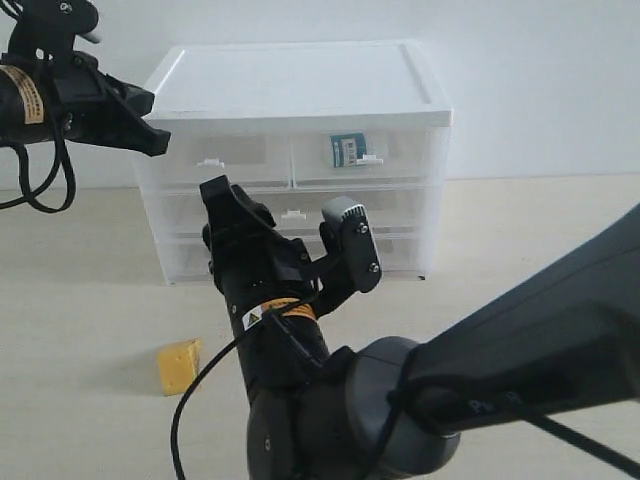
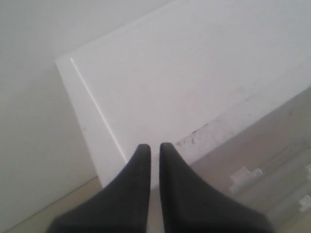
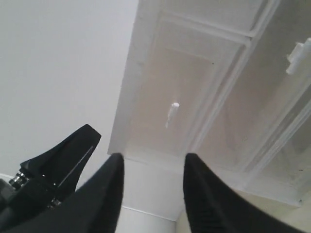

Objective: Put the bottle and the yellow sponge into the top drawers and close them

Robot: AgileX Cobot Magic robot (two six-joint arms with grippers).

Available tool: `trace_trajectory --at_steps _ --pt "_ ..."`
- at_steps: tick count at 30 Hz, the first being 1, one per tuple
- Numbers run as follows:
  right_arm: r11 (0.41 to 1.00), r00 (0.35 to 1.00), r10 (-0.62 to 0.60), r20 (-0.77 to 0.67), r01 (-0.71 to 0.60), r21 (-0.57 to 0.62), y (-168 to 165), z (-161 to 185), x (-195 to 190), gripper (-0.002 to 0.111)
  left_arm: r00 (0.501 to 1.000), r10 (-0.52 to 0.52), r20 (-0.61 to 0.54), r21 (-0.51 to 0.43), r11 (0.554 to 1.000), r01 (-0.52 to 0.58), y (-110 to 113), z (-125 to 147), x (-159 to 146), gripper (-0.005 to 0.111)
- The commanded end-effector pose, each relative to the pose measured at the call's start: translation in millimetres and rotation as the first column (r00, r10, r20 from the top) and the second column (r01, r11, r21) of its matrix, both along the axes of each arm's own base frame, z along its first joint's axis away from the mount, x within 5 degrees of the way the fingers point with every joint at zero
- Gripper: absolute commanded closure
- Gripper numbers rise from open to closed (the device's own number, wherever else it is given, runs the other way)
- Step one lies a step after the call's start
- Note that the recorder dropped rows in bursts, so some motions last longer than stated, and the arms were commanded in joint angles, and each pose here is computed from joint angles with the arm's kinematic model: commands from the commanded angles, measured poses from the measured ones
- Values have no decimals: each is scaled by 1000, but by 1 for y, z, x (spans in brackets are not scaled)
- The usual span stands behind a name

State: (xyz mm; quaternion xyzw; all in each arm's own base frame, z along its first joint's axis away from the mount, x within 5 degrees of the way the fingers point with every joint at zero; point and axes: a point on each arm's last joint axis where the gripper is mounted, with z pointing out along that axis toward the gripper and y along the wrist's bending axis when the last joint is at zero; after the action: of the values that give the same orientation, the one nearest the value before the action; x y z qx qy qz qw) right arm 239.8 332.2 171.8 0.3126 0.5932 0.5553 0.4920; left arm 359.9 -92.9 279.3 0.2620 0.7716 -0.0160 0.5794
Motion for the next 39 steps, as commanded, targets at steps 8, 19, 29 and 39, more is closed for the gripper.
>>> trace_trajectory --at_steps 8,19,29,39 --pt "994 996 -59 -70 65 82 17 4 31 62 999 38 -16 -32 999 -39 13 -8 10 103" --pt "997 988 -29 -152 39 61 17 6 58 62 997 59 -45 -103 993 -64 14 -21 17 103" --pt "993 992 -21 -127 35 113 37 10 72 62 997 59 -45 -103 993 -64 14 -21 17 103" --pt "994 989 -20 -143 36 105 32 10 94 69 997 61 -48 -102 993 -65 14 -21 17 103"
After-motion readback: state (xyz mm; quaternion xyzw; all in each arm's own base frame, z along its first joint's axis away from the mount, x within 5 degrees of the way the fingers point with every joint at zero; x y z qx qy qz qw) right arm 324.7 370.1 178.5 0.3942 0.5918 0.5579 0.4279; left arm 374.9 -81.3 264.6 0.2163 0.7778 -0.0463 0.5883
